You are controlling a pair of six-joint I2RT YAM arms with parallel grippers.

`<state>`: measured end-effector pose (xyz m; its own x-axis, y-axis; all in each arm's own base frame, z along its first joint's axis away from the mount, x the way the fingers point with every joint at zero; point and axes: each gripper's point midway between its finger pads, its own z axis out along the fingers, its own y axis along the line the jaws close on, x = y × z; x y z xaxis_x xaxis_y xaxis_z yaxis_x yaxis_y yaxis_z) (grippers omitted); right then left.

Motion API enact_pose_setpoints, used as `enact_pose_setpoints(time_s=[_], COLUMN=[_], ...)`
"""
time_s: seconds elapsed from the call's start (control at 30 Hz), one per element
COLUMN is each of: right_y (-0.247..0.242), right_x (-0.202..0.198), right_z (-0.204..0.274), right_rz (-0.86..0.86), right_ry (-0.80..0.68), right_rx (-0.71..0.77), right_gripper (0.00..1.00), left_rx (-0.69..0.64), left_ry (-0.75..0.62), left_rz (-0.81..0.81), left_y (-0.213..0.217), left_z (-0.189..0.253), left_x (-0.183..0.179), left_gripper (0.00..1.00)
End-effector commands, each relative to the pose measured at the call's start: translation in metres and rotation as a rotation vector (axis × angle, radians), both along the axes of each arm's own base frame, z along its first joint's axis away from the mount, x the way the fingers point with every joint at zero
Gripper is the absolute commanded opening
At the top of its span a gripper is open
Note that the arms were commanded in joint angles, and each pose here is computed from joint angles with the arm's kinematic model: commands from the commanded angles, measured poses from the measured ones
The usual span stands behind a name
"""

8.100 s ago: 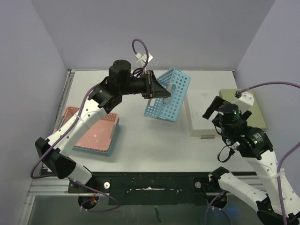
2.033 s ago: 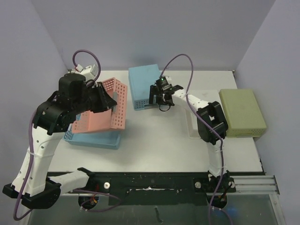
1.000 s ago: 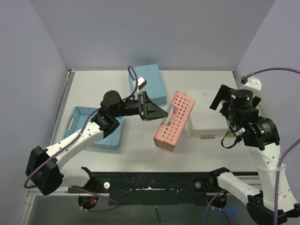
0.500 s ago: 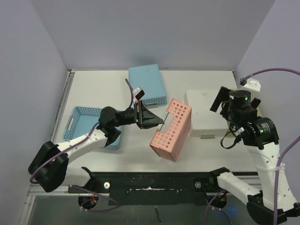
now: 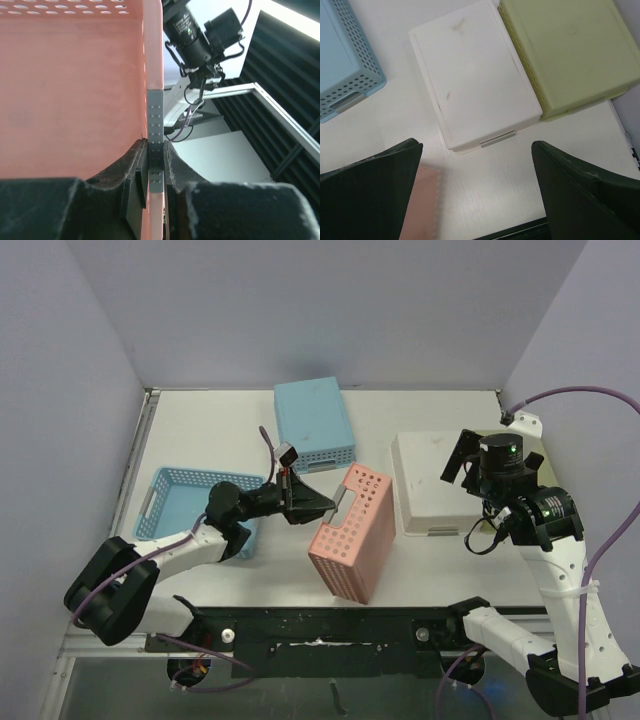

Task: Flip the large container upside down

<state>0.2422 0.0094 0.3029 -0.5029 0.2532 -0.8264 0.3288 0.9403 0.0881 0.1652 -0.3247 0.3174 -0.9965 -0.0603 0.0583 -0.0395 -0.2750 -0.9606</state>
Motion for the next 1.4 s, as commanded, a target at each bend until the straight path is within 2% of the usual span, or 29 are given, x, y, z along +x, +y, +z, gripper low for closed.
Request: enact_pose_setpoints(time_s=[0.0,0.23,0.3,0.37,0.47,0.57,0.7,0.73,0.8,1.0,1.23,1.27,1.37], right_y=[0.001,-0.003,-0.002,-0.001,0.002,0.007,0.013,0.014,0.015,0.015,0.013,0.013,0.014], right_x=[0.007,0.000,-0.001,-0.002,0.001,0.006,0.011,0.012,0.013,0.013,0.007,0.006,0.004], right_z=[0.010,0.003,0.000,-0.003,-0.009,-0.012,-0.012,-0.012,-0.012,-0.013,-0.021,-0.021,-0.023], right_rz=[-0.003,-0.010,-0.004,0.002,0.013,0.028,0.049,0.053,0.054,0.049,0.049,0.050,0.054], right_ry=[-0.053,-0.045,-0.044,-0.038,-0.021,-0.017,-0.023,-0.023,-0.020,-0.024,-0.003,-0.002,0.000], right_rx=[0.016,0.006,0.010,0.011,0.014,0.025,0.043,0.047,0.046,0.053,0.051,0.051,0.051], right_gripper=[0.98,0.98,0.98,0.98,0.98,0.98,0.98,0.98,0.98,0.98,0.97,0.98,0.98], left_rx=[-0.071,0.006,0.035,0.061,0.114,0.196,0.419,0.496,0.636,0.815,1.101,1.151,1.303], left_ry=[-0.048,-0.002,0.004,-0.001,-0.001,-0.031,0.006,-0.069,-0.087,-0.159,-0.297,-0.319,-0.389], left_rz=[0.040,0.075,0.091,0.101,0.116,0.138,0.140,0.166,0.165,0.186,0.233,0.241,0.226], left_y=[0.020,0.038,0.046,0.054,0.065,0.072,0.075,0.076,0.081,0.094,0.115,0.119,0.123], left_z=[0.017,-0.014,-0.024,-0.032,-0.044,-0.060,-0.096,-0.105,-0.125,-0.136,-0.133,-0.132,-0.133], left_x=[0.010,0.031,0.039,0.043,0.051,0.058,0.071,0.080,0.085,0.104,0.137,0.142,0.148], left_gripper=[0.00,0.00,0.03,0.10,0.29,0.40,0.48,0.48,0.49,0.50,0.52,0.53,0.67])
